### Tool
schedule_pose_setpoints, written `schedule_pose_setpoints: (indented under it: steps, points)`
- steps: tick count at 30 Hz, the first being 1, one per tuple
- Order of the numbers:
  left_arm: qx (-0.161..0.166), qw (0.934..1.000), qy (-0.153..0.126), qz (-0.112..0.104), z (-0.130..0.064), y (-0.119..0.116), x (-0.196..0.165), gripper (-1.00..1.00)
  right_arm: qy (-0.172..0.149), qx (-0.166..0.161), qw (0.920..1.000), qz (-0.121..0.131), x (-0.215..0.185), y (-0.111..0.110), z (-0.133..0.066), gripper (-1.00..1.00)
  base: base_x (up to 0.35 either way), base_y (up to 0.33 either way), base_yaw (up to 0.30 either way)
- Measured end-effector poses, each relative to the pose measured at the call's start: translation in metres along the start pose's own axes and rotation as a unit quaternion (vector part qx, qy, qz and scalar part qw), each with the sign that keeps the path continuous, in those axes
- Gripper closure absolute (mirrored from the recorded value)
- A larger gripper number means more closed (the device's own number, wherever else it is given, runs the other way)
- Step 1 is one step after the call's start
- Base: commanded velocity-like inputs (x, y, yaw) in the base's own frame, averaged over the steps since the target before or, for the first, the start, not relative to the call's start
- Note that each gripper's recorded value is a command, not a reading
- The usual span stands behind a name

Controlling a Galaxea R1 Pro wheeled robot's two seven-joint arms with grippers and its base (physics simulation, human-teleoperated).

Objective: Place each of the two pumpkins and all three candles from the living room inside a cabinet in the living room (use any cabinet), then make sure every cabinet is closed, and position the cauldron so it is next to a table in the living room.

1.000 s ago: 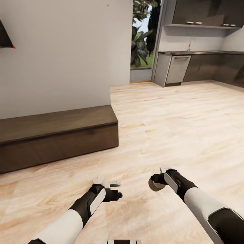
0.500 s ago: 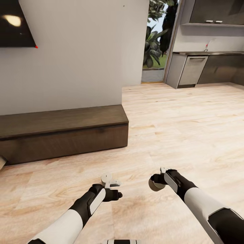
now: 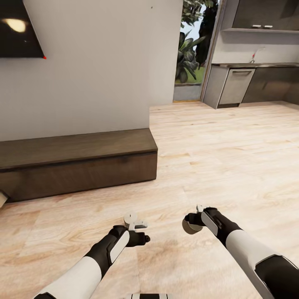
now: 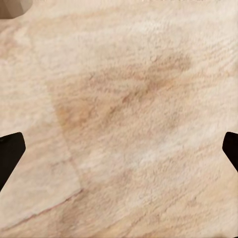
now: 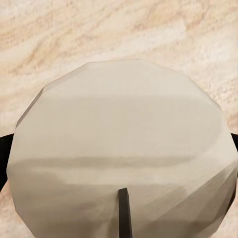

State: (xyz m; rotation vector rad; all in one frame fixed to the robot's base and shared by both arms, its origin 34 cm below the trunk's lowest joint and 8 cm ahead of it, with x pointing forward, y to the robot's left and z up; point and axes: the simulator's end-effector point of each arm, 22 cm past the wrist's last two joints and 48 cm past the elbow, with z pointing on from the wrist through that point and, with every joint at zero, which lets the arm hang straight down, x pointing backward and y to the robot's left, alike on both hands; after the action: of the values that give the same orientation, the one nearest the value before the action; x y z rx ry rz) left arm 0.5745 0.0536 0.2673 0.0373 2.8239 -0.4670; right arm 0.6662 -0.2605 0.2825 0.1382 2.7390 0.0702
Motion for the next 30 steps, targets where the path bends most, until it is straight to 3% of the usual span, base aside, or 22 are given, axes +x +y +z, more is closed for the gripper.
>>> schedule_pose_setpoints:
  steps: [9, 11, 15, 19, 30]
  points:
    - [-0.001, 1.0, -0.002, 0.001, -0.001, 0.0, -0.002, -1.0, -0.002, -0.001, 1.0, 0.001, -0.003, -0.001, -0.001, 1.0, 0.0, 0.0, 0.0]
    - [-0.001, 1.0, -0.004, 0.002, -0.003, 0.001, -0.008, -1.0, -0.027, -0.006, 0.9996, 0.002, -0.028, -0.005, -0.011, 1.0, 0.0, 0.0, 0.0]
    - [-0.006, 0.9998, -0.018, 0.005, -0.009, 0.003, -0.03, -1.0, -0.022, -0.031, 0.9987, 0.033, -0.05, -0.001, -0.03, 1.0, 0.0, 0.0, 0.0]
    - [-0.042, 0.9981, -0.044, 0.009, -0.022, 0.018, -0.071, -1.0, -0.024, -0.06, 0.9966, 0.051, -0.074, 0.01, -0.051, 1.0, 0.0, 0.0, 0.0]
    - [-0.1, 0.9927, -0.068, 0.004, -0.042, 0.047, -0.122, -1.0, -0.029, -0.106, 0.9939, -0.005, -0.112, 0.052, -0.112, 1.0, 0.0, 0.0, 0.0]
